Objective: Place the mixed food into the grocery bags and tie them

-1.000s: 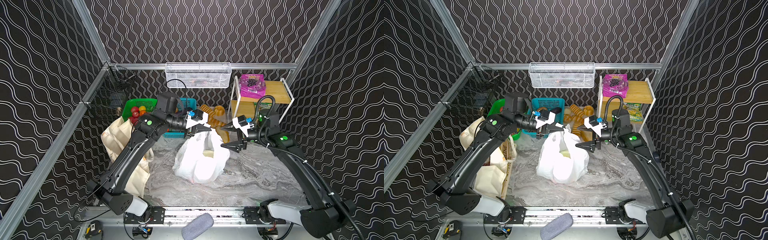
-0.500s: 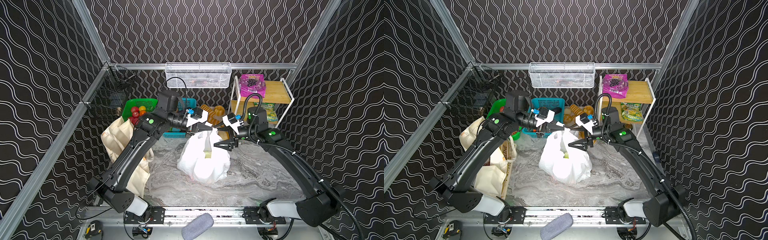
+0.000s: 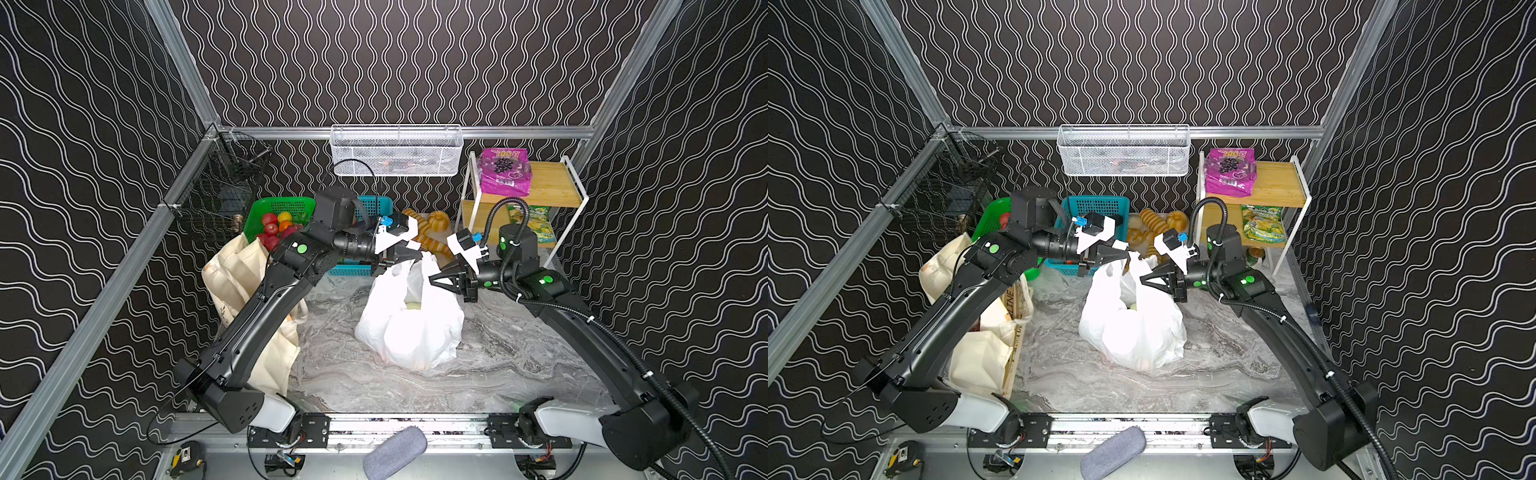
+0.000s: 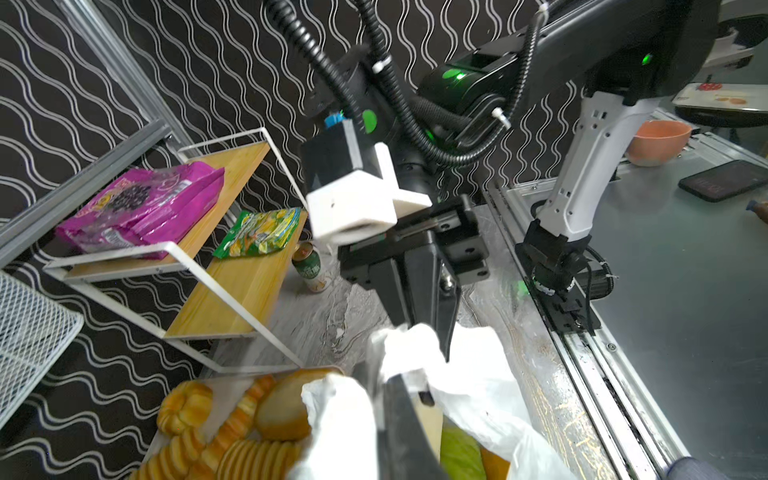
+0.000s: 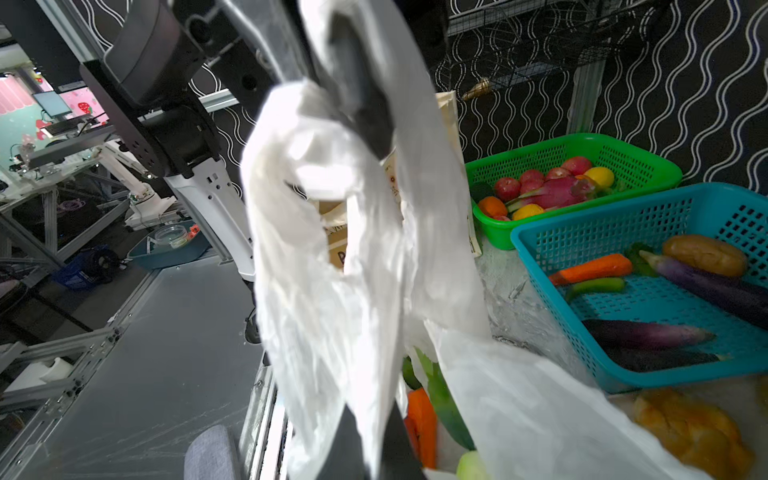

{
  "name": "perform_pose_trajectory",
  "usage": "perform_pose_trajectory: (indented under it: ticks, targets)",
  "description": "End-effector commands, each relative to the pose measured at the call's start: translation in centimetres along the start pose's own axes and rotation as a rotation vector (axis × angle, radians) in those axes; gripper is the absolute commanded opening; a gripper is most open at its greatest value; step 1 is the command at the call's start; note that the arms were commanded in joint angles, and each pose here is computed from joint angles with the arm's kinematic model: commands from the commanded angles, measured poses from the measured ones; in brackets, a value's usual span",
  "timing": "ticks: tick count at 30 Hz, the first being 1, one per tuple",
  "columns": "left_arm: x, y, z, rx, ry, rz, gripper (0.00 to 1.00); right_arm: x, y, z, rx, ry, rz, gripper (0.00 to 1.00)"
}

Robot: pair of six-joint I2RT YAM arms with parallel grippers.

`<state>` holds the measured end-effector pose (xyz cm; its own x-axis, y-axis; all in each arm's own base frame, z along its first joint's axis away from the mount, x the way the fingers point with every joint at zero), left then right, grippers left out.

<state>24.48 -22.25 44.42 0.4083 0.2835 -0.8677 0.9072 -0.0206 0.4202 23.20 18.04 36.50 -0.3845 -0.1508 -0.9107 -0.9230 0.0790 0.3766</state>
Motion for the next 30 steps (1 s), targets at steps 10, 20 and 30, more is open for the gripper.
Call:
perform_pose_trajectory:
  ticks: [10, 20, 30]
  targets:
    - [0.2, -3.5, -0.8, 0.144, 0.13, -0.065, 0.11, -1.8, -4.7, -1.2, 0.361, -0.11, 0.273, 0.0]
    - [0.3, -3.3, 4.8, 0.321, 0.303, -0.083, 0.05, -2.3, -4.1, 3.4, 0.268, -0.026, 0.211, 0.01]
    - [-1.0, -2.8, 3.1, 0.192, 0.17, -0.049, 0.04, -1.3, -1.4, 2.8, 0.073, -0.048, 0.082, 0.21]
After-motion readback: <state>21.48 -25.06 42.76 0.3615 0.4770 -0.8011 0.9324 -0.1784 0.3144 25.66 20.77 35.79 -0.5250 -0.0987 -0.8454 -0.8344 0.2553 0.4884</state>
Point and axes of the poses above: each gripper's point midway between its finger pads, its own z axis out along the fingers, its own y axis along the line the jaws close on, x = y × z, the point moved 9 cm from there along -z, back along the fingers, and after that the axes turned 10 degrees about z, right-handed, at the moved point
